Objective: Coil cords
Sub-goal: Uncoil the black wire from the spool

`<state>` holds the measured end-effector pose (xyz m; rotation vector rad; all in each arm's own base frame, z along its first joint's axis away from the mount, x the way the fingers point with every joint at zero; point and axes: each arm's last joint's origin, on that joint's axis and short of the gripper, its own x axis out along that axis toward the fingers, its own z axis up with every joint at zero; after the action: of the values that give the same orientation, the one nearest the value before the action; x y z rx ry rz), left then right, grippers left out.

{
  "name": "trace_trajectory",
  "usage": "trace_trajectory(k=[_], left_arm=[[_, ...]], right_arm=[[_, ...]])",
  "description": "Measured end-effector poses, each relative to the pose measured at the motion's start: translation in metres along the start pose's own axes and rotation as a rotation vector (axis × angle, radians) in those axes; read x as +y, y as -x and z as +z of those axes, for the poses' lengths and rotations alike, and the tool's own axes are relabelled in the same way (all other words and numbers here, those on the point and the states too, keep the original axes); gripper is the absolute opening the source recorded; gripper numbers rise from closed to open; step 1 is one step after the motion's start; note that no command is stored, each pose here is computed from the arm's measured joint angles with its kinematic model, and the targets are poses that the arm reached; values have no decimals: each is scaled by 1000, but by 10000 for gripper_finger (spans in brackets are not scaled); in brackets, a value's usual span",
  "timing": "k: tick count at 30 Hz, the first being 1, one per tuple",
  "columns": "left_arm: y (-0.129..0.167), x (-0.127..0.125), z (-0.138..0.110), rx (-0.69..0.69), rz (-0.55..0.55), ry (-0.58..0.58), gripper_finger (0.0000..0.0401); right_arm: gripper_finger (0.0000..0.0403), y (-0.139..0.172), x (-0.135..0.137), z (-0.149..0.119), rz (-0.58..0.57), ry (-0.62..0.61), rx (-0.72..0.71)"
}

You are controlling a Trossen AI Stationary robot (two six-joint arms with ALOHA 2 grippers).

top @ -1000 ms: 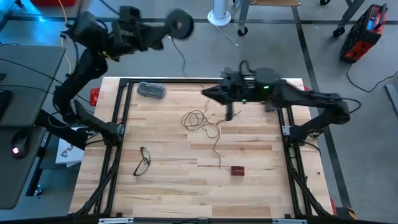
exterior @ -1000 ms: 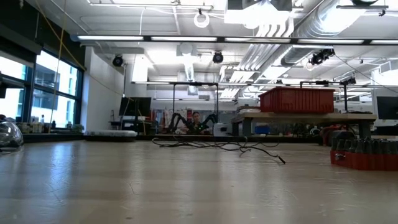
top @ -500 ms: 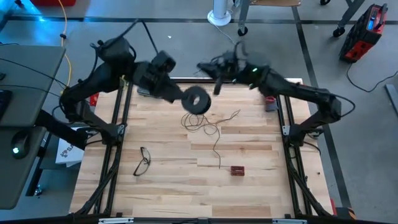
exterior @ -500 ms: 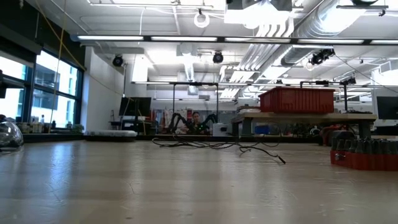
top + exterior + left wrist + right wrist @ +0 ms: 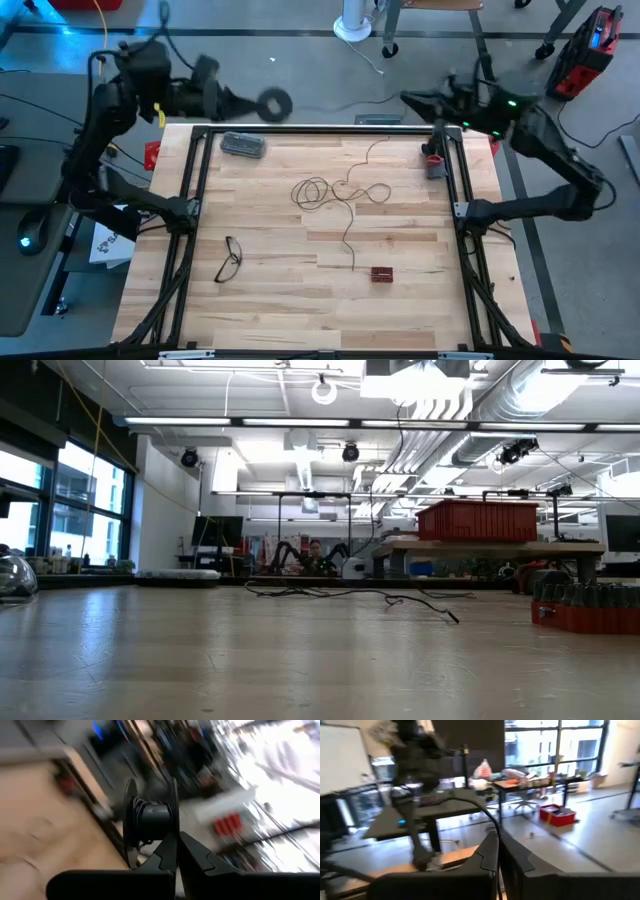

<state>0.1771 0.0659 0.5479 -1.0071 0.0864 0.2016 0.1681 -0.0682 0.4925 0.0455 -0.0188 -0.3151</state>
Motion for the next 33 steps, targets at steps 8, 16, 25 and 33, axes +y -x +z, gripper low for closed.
trace_trajectory(k=[8, 16, 25, 33], left_arm=[[-10, -9, 50, -357, -215, -47, 0], [-62, -28, 58, -235, -685, 73, 0], [-90, -53, 4, 150, -752, 171, 0], [-77, -58, -45, 403, -539, 184, 0]], right_arm=[[0, 1, 29, -2, 151, -57, 22], [0, -88, 65, -37, 257, -12, 68], [0, -157, 51, -78, 183, 38, 89], [0, -133, -3, -50, 13, 80, 9]])
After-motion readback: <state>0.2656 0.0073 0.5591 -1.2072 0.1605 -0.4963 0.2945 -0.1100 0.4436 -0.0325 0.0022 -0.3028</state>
